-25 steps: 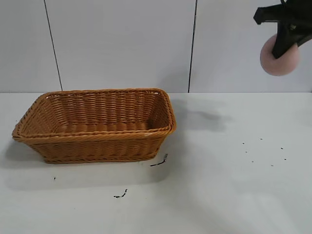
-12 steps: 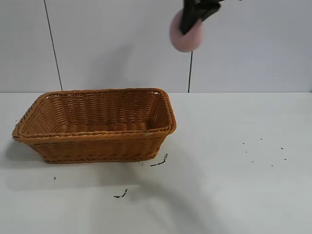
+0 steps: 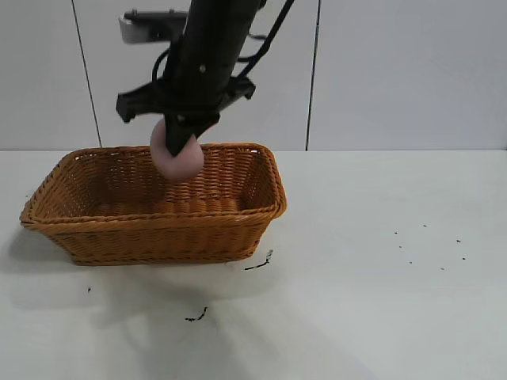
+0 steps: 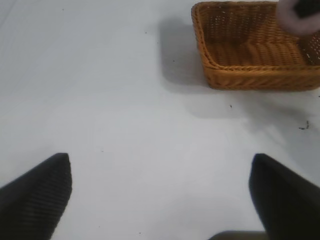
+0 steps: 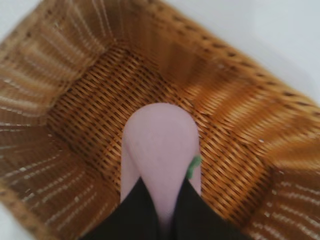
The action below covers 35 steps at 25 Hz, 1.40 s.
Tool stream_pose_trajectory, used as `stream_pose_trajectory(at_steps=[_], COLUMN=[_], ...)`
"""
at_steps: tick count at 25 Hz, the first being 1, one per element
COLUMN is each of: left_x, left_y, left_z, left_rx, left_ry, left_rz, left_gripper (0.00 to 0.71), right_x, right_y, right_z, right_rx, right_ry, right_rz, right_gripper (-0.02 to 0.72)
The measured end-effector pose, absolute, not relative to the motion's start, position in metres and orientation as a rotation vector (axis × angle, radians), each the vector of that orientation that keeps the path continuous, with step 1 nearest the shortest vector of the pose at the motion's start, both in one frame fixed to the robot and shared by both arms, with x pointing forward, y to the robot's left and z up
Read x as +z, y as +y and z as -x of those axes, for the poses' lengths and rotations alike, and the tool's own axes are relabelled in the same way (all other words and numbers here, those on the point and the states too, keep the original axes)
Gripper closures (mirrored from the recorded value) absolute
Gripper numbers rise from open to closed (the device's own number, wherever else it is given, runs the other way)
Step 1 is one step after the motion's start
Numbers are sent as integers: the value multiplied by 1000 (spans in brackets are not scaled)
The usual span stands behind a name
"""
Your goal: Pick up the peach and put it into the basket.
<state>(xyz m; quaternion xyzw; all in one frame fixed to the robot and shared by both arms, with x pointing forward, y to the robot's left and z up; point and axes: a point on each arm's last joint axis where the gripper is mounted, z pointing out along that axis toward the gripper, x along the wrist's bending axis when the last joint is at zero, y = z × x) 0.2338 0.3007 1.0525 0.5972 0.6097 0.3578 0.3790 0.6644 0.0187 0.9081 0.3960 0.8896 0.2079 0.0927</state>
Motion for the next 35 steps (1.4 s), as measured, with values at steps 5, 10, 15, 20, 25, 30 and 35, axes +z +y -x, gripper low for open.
stream_pose_trajectory(at_steps=[5, 10, 15, 20, 25, 30, 35], left_x=[1052, 1052, 1052, 1052, 1052, 1052, 1052], left_y=[301, 301, 301, 301, 301, 301, 301], left_z=[-234, -234, -234, -234, -234, -234, -234], left_rx=[914, 914, 914, 914, 914, 914, 914], left_ry=[1558, 1558, 1558, 1558, 1558, 1558, 1558], left_rz=[-1526, -1526, -1526, -1526, -1526, -1526, -1526], left_gripper=[17, 17, 17, 17, 17, 17, 17], right_x=[913, 947, 1007, 1052, 1058, 1055, 1055], right_y=[20, 22, 20, -5, -66, -157, -231], right_z=[-666, -669, -669, -677, -708, -740, -755], right_rx=[628, 680, 768, 810, 753, 652, 610], right_ry=[2635, 2609, 2553, 2486, 2393, 2257, 2117], right_rz=[-1172, -1155, -1167, -1208, -1382, -1596, -1738], right_gripper=[168, 23, 15, 15, 10, 8, 8])
